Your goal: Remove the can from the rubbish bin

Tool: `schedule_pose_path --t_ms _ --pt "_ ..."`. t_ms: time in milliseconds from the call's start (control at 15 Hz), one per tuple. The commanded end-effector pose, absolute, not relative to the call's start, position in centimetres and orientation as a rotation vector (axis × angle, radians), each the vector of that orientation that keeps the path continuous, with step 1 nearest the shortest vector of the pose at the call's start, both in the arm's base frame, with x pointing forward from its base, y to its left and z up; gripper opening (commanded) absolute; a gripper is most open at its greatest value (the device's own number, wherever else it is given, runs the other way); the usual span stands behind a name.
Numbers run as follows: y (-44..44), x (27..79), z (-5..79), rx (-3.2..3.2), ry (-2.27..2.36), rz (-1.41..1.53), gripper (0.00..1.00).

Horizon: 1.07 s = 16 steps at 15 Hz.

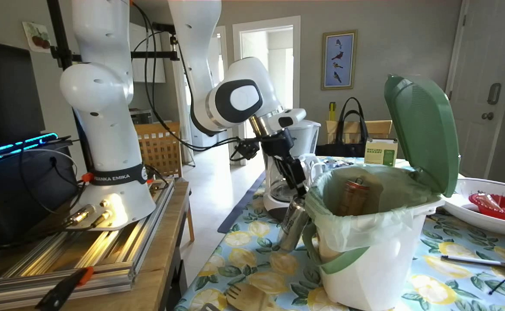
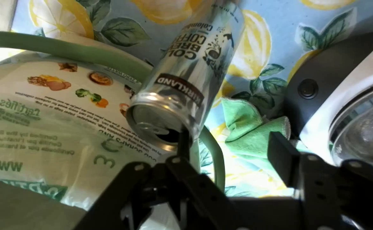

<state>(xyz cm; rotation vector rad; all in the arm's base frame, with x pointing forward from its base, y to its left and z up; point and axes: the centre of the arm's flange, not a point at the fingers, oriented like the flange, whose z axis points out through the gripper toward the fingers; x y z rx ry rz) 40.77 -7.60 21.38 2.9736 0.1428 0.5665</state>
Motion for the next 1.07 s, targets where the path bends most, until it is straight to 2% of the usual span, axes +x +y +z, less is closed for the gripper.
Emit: schedule_pose_path --t_ms 0,133,1000 --pt "-6.8 40.5 20.2 2.987 0.147 0.552 0.96" --pt "-6.5 40.5 20.0 3.007 0.149 0.520 1.00" --pt "-4.2 39.4 20.3 3.036 0.179 0.470 1.00"
